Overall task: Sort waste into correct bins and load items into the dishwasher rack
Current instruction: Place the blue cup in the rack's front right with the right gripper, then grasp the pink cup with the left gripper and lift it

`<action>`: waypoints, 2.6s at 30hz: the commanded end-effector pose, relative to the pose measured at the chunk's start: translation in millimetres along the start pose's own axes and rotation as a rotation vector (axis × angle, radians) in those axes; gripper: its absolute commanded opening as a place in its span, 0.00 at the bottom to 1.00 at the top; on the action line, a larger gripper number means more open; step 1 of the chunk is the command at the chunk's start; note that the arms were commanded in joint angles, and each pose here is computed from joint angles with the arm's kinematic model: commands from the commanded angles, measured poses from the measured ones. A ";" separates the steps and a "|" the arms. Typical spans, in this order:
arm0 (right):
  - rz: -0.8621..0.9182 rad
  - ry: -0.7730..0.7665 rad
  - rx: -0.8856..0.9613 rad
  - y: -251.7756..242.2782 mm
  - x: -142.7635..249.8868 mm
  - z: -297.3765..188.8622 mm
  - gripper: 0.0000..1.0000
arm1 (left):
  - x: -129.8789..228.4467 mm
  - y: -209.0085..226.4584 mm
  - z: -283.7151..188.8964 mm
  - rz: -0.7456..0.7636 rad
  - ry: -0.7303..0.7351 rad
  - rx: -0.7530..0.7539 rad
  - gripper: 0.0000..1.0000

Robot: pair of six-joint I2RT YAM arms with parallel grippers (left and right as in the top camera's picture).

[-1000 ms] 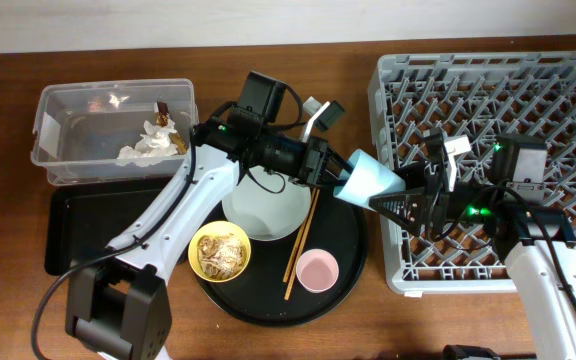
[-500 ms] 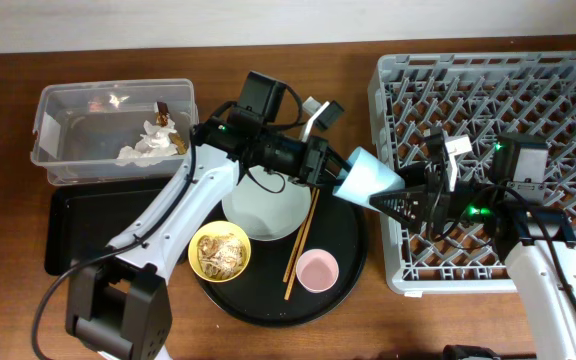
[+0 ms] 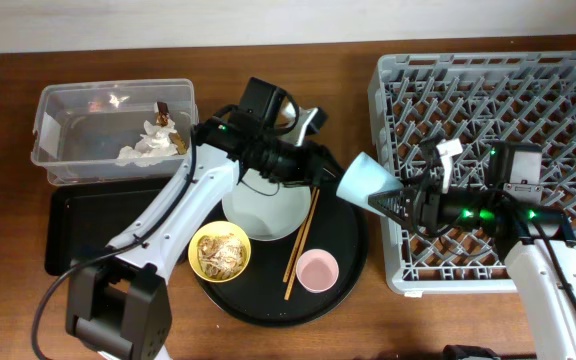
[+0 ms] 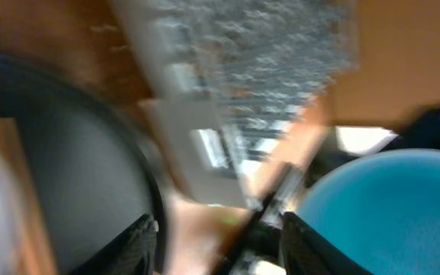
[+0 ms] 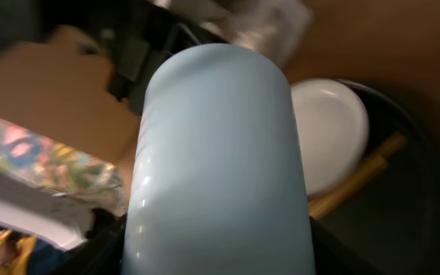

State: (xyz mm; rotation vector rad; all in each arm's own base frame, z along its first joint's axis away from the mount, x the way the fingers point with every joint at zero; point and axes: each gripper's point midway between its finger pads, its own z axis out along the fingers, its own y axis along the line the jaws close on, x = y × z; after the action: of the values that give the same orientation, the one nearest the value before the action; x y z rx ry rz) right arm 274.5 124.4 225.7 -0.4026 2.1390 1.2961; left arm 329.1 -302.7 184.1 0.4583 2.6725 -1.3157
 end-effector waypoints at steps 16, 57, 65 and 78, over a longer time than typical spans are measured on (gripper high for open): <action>0.435 0.005 1.091 -78.5 -18.1 -180.9 0.48 | 18.6 132.8 -205.3 -0.273 -0.336 -0.884 0.59; 0.815 -0.077 0.988 -143.8 -27.4 -238.3 0.75 | 24.7 116.9 -190.8 -0.242 -0.295 -0.842 0.65; 0.406 0.178 0.965 -76.0 -51.3 -135.2 0.79 | 52.7 85.8 -120.1 -0.094 -0.118 -0.790 0.65; 0.343 0.294 0.941 -76.1 -46.0 -99.5 0.81 | 127.8 77.7 4.6 0.096 0.109 -0.607 0.65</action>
State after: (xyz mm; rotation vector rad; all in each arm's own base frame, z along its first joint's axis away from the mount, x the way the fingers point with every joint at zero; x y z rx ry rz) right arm 316.3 0.3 234.3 0.2115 2.8570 0.2833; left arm 249.9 -226.8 106.8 0.5063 2.8794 -0.3825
